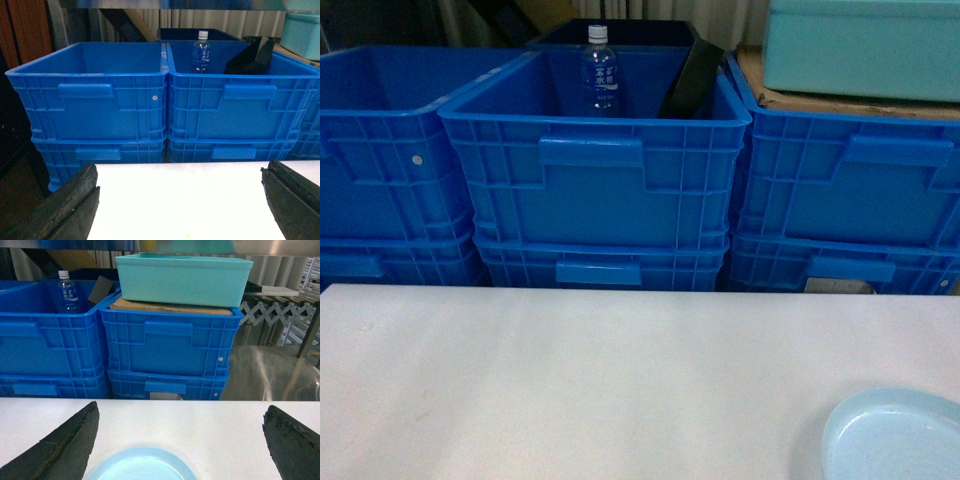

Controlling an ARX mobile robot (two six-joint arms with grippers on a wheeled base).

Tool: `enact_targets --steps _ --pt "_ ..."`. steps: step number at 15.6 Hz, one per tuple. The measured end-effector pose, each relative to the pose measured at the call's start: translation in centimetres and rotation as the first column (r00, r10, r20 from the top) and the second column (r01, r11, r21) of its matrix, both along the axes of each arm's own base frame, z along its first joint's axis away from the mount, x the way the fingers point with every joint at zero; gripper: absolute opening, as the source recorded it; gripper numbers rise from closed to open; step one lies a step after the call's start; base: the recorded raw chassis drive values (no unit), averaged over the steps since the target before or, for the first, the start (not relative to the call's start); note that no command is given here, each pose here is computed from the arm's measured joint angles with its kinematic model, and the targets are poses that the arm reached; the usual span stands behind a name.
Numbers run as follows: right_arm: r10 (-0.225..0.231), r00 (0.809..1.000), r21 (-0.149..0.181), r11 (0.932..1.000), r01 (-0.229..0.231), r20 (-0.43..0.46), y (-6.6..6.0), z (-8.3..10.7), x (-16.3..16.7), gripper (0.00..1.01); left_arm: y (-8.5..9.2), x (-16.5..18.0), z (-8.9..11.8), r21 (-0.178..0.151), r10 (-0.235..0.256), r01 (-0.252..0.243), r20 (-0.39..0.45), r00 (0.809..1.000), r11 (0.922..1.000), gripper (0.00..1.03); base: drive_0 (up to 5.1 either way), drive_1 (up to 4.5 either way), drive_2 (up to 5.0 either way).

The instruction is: Place blue tray on left shelf second layer neatly

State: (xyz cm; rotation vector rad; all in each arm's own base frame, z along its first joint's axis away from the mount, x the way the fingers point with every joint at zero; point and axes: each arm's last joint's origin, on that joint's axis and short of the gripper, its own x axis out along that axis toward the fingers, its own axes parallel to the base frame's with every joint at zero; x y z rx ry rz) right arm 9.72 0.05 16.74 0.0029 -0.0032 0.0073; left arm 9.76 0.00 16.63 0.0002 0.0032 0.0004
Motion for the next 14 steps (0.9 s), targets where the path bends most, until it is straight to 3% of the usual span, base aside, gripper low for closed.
enact_targets --steps 14 --pt "0.000 1.000 0.000 1.0000 0.000 0.000 0.00 0.00 0.00 0.98 0.00 0.00 0.00 0.000 0.000 0.000 0.000 1.000 1.0000 0.98 0.0 0.00 0.0"
